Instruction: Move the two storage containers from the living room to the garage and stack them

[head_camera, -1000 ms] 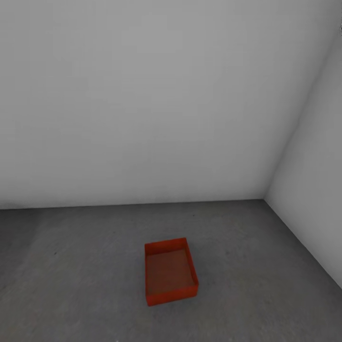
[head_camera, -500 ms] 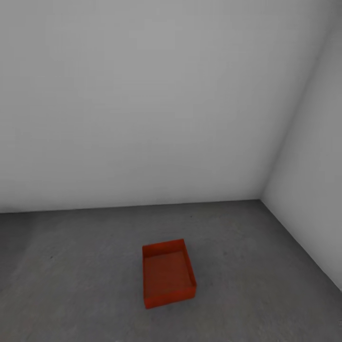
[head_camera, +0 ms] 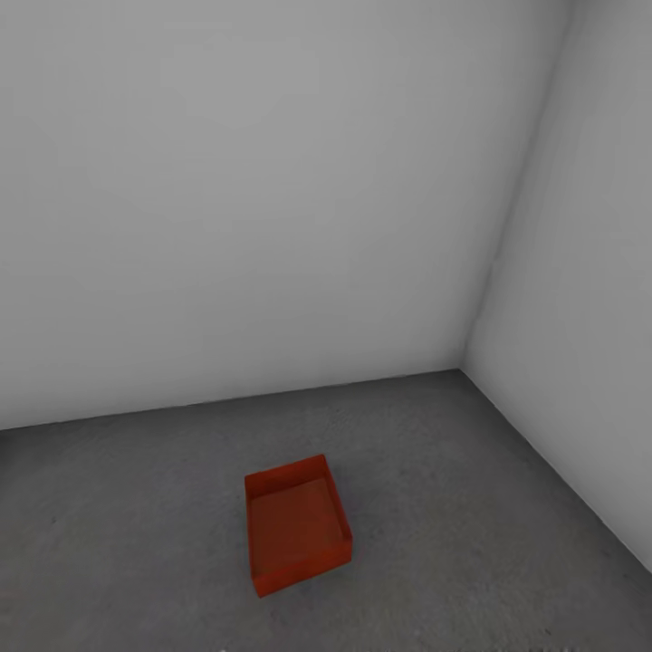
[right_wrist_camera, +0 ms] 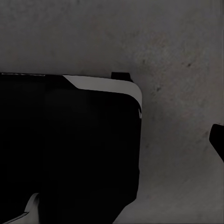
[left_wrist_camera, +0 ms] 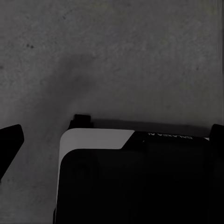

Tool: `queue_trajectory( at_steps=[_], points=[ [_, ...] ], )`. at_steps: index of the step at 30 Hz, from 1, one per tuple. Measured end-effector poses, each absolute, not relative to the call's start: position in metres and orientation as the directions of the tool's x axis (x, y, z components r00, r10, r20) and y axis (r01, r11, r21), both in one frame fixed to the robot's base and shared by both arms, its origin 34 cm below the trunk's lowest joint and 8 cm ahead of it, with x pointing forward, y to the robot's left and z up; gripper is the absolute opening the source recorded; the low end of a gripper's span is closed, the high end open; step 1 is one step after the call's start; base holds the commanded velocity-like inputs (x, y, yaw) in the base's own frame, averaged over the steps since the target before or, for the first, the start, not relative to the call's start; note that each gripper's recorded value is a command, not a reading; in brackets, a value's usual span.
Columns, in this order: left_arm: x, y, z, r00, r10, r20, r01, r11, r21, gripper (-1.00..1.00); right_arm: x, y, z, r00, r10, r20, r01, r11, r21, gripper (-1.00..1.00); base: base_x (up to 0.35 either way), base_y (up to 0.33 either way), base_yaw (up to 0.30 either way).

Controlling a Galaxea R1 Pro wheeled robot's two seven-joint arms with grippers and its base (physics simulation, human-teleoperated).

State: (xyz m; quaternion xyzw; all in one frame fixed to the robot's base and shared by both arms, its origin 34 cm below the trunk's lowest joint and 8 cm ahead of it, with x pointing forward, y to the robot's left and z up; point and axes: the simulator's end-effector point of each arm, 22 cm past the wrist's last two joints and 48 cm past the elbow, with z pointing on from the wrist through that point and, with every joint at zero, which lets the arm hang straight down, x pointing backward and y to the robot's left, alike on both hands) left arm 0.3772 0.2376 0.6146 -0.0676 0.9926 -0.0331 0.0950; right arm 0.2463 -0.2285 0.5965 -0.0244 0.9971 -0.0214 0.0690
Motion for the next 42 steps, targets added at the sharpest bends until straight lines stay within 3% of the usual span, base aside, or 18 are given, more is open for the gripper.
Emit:
queue_trajectory(
  at_steps=[42],
  points=[
    [0.3772,0.2388,0.6146,-0.973,-0.139,-0.185,-0.127,0.989,-0.077,1.0,0.2464,-0.2277,0.5965,-0.989,-0.052,-0.137,-0.046,0.998,-0.045,1.0,0.0,0.0,-0.259]
  ],
)
